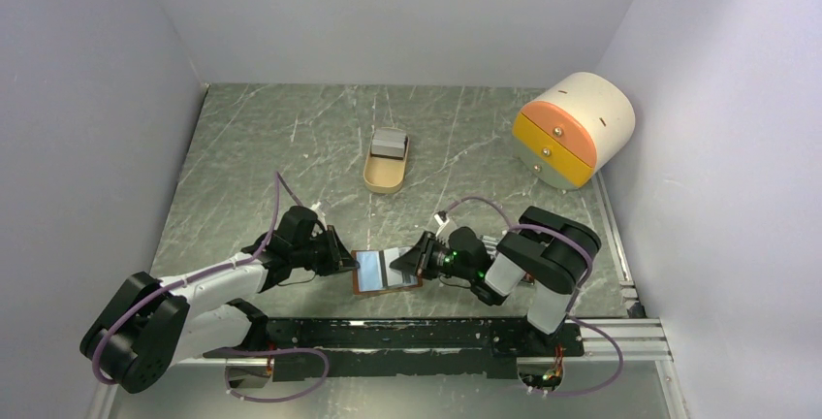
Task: Put the credit cards into the card holder
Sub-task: Insert the credit card into the card holder.
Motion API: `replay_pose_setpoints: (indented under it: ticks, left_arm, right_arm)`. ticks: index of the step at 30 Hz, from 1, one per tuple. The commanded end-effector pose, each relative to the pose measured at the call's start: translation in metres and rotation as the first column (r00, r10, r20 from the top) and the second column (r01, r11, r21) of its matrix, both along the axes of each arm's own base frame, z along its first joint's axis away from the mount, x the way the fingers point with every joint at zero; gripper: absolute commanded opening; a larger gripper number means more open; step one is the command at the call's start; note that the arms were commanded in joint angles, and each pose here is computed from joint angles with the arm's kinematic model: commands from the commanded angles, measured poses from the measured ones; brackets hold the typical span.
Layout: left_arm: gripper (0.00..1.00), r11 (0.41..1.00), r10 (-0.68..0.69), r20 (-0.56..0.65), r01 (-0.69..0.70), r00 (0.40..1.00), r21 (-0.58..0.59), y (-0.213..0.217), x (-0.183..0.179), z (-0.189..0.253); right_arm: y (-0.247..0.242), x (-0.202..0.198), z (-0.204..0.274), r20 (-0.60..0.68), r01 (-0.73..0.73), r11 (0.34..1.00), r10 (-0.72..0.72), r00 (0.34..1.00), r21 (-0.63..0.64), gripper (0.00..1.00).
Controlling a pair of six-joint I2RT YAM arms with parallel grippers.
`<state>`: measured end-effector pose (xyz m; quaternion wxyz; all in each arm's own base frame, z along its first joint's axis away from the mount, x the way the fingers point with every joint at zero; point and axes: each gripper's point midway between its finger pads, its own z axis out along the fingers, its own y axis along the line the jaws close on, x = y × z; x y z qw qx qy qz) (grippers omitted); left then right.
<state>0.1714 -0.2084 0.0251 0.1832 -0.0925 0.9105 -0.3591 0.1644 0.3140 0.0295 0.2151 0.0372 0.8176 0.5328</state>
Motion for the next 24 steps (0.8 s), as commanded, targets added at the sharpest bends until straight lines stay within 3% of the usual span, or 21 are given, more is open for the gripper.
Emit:
replay_pose_setpoints:
  ticks: [1, 7, 10, 15, 21, 24]
  left_arm:
    - [0.19, 0.999, -0.020, 0.035, 0.021, 0.999, -0.026, -0.004, 0.003, 0.007]
    - [0.19, 0.999, -0.019, 0.042, 0.020, 0.999, -0.027, -0.004, 0.004, 0.009]
    - [0.19, 0.999, -0.019, 0.044, 0.020, 0.999, -0.029, -0.004, 0.004, 0.008]
    - [0.19, 0.999, -0.023, 0.036, 0.024, 0.999, -0.039, -0.005, 0.002, 0.006]
    - [0.19, 0.999, -0.027, 0.040, 0.029, 0.999, -0.040, -0.006, 0.002, 0.006]
    - [0.19, 0.999, -0.031, 0.039, 0.033, 0.999, -0.035, -0.006, 0.003, 0.007]
  right_arm:
    - [0.001, 0.001, -0.004, -0.017, 0.022, 0.999, -0.023, 1.000, -0.030, 0.23]
    - [-0.012, 0.007, -0.014, -0.010, 0.067, 0.980, -0.070, 0.997, -0.187, 0.34]
    - [-0.014, 0.012, -0.007, 0.038, 0.074, 0.961, -0.067, 0.997, -0.266, 0.48]
    - [-0.015, 0.012, -0.006, 0.044, 0.070, 0.948, -0.059, 0.997, -0.310, 0.47]
    - [-0.008, 0.007, -0.007, 0.037, 0.047, 0.953, -0.038, 0.999, -0.299, 0.34]
    - [-0.007, 0.006, -0.007, 0.037, 0.047, 0.955, -0.037, 0.999, -0.293, 0.33]
